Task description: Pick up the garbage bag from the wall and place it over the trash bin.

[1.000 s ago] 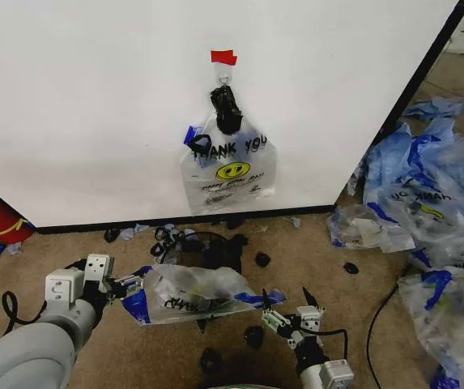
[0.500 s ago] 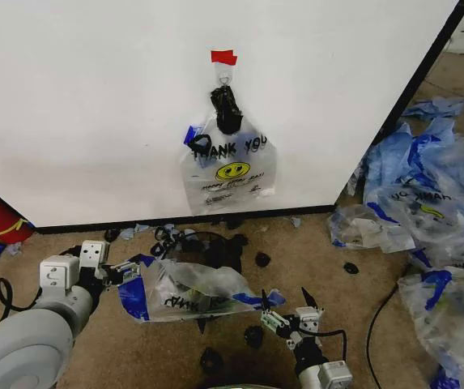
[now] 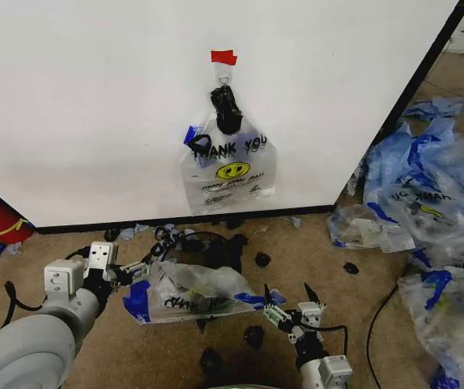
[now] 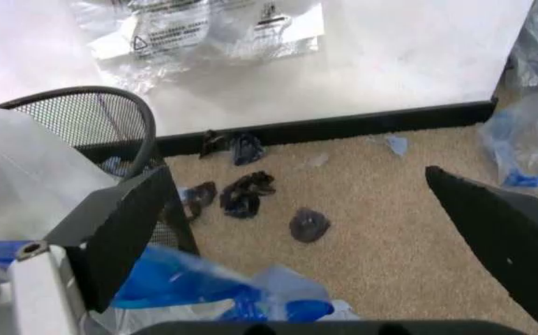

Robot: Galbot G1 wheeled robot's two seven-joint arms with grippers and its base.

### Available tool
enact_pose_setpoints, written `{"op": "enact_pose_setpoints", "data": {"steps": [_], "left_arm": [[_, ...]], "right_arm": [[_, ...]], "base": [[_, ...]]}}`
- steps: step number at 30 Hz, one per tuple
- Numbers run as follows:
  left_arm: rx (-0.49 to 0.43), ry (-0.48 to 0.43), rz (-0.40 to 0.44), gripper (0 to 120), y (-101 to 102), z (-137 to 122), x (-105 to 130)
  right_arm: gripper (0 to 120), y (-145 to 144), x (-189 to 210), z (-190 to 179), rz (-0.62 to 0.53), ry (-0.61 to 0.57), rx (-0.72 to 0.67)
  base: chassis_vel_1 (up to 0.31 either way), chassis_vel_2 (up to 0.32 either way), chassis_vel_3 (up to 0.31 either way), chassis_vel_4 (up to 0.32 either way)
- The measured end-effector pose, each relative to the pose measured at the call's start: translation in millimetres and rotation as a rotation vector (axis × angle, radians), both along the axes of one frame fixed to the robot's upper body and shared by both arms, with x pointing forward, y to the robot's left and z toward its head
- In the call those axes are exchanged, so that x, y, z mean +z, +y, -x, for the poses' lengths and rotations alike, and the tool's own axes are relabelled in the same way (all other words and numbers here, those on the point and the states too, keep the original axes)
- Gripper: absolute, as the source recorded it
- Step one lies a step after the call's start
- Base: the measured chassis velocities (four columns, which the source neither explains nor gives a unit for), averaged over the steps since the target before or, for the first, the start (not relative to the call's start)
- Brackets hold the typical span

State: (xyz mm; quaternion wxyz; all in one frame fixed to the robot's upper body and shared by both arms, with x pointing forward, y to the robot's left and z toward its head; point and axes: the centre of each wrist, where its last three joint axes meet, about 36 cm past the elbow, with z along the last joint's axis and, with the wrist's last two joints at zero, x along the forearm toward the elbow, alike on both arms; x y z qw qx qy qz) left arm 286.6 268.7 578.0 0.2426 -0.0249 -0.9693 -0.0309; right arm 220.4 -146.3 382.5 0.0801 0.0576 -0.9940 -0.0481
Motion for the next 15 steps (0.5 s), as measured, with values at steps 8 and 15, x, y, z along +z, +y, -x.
{"op": "enact_pose_setpoints", "data": {"steps": [8,15], "left_arm": [[0.015,0.009,-0.023,95,1,-5,8],[-0.102,-0.087,0.006,95,1,-11,19]], "right_arm": [[100,1,4,1,-0.008,0.003,0.005],[100,4,7,2,-0.045,0.000,0.019]], "base": [[0.000,0.000,0.000,0.000],[0.000,0.000,0.000,0.000]]}}
